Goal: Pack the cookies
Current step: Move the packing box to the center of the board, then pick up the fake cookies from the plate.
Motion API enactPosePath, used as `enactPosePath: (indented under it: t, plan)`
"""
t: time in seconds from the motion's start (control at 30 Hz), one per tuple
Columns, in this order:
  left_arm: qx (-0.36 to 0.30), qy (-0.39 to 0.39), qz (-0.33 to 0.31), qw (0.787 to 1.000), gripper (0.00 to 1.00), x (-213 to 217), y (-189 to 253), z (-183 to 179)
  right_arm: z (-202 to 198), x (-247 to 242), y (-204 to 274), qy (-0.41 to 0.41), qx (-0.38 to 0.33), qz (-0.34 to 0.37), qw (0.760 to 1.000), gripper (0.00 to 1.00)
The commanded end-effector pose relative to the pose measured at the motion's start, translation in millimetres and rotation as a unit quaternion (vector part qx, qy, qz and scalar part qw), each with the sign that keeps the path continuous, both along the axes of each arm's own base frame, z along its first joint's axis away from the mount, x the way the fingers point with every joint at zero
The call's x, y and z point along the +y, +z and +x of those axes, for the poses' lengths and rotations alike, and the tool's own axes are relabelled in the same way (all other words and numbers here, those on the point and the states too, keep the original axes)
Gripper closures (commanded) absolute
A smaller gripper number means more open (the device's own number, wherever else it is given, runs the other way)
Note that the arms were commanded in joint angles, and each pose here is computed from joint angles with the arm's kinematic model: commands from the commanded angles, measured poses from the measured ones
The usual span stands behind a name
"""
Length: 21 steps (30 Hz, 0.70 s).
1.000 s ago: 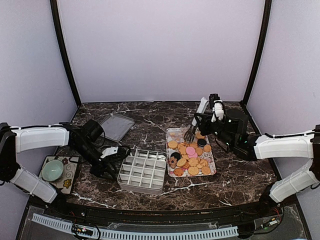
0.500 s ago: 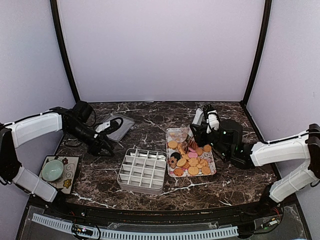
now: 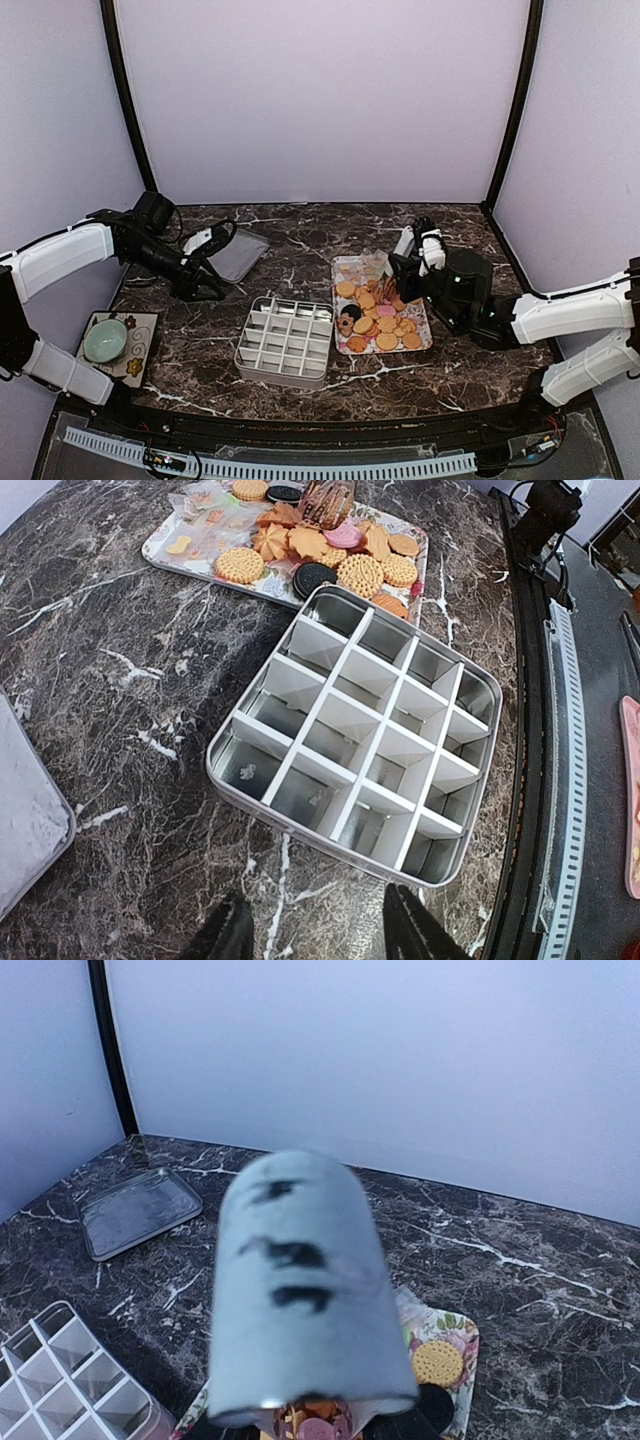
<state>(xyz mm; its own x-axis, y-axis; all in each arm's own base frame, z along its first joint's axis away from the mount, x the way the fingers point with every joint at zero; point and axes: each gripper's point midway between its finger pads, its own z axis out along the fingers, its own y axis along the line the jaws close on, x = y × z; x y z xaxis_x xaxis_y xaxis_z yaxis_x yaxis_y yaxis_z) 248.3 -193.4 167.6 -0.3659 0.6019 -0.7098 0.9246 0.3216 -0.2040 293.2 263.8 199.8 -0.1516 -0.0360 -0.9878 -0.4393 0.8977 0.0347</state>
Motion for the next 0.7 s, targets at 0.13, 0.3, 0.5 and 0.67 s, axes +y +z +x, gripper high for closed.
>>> enactPosePath:
  t: [0.13, 0.3, 0.5, 0.67]
  plan:
    - [0.003, 0.004, -0.008, 1.000, 0.55, -1, 8, -3, -1, -6, 33, -0.014, -0.035, 0.022, 0.999, 0.78]
    - [0.003, 0.005, -0.009, 1.000, 0.55, -1, 10, -1, 4, -3, 35, -0.019, -0.036, -0.003, 0.999, 0.89]
    - [-0.001, 0.007, -0.011, 1.000, 0.55, -2, 13, 3, 3, -2, 28, -0.013, -0.031, -0.016, 0.999, 0.82]
    - [-0.003, 0.006, -0.011, 1.000, 0.55, -3, 16, 5, 1, 0, 17, -0.007, -0.018, -0.012, 1.000, 0.71]
